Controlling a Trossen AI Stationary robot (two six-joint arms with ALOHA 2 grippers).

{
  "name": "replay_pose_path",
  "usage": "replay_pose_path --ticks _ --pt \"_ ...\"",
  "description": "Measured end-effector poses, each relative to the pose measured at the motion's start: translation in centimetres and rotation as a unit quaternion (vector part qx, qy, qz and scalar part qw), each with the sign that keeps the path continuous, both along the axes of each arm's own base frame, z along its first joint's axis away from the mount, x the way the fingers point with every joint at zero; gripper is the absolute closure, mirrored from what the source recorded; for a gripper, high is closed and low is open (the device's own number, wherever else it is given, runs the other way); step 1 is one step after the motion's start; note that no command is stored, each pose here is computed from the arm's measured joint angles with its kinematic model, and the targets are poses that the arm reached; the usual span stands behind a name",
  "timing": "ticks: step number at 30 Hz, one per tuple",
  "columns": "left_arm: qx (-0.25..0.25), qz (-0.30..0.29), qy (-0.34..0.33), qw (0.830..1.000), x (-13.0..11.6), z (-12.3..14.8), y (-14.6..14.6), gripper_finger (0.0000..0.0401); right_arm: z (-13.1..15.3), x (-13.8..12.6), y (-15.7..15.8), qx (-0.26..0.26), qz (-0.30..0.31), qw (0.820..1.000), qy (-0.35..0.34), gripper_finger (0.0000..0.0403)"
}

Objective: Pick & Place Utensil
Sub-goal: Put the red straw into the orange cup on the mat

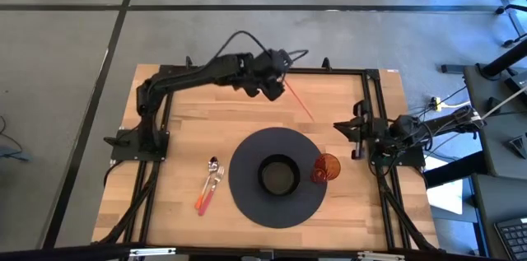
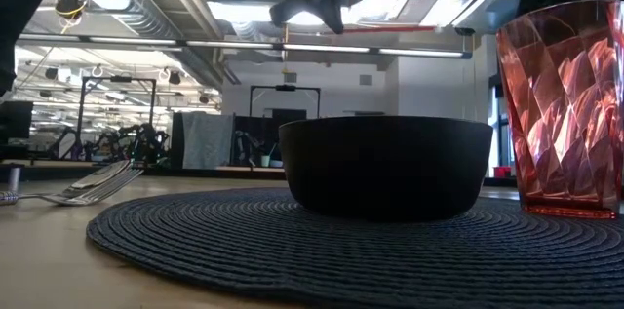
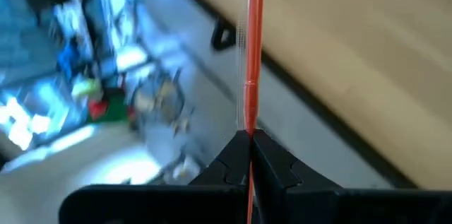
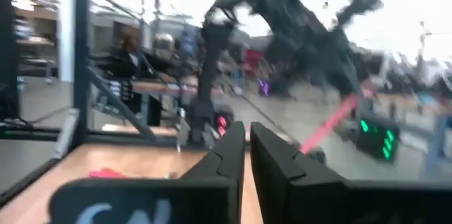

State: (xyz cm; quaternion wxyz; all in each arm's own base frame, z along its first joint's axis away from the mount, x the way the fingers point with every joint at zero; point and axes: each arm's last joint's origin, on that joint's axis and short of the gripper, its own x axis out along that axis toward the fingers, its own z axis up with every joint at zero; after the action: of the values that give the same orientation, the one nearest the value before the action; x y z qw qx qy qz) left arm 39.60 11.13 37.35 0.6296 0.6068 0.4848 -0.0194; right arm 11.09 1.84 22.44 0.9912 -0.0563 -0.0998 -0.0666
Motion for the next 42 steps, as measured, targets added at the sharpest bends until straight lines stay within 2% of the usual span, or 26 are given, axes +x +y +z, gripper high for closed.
replay_pose_path --ticks 4,8,14,18,23,27,32,38,42 --pt "0.051 0.038 -0.010 0.998 0.6 0.3 -2.8 0.0399 -0.9 0.1 -0.3 0.055 -0.054 0.996 0.039 0.0377" --pt "0.109 0.064 -0.018 0.992 1.0 0.7 -5.9 0.0399 -1.4 0.1 -0.3 0.075 -0.053 0.994 0.058 0.0361" --pt "0.156 0.092 -0.048 0.982 1.2 1.1 -10.1 0.0399 0.2 0.0 -0.3 0.097 -0.042 0.993 0.049 0.0279" --pt "0.211 0.120 -0.050 0.969 0.8 1.3 -12.5 0.0399 2.8 -0.4 -0.2 0.119 0.006 0.992 0.034 0.0216" --pt "0.210 0.098 -0.059 0.971 0.6 1.2 -15.0 0.0399 5.5 -0.8 -0.2 0.126 0.014 0.991 0.038 0.0154" --pt "0.211 0.090 -0.058 0.972 0.5 1.2 -15.6 0.0399 7.5 -0.5 -0.2 0.116 0.009 0.990 0.077 0.0127" --pt "0.215 0.098 -0.059 0.970 0.5 1.3 -15.5 0.0399 10.0 1.4 0.3 0.117 -0.011 0.979 0.170 0.0120" --pt "0.214 0.099 -0.063 0.970 0.5 1.3 -15.4 0.0399 13.1 5.0 0.9 0.117 -0.092 0.947 0.286 0.0120" --pt "0.213 0.100 -0.065 0.970 0.5 1.3 -15.4 0.0399 15.3 7.4 1.5 0.114 -0.111 0.933 0.323 0.0120"
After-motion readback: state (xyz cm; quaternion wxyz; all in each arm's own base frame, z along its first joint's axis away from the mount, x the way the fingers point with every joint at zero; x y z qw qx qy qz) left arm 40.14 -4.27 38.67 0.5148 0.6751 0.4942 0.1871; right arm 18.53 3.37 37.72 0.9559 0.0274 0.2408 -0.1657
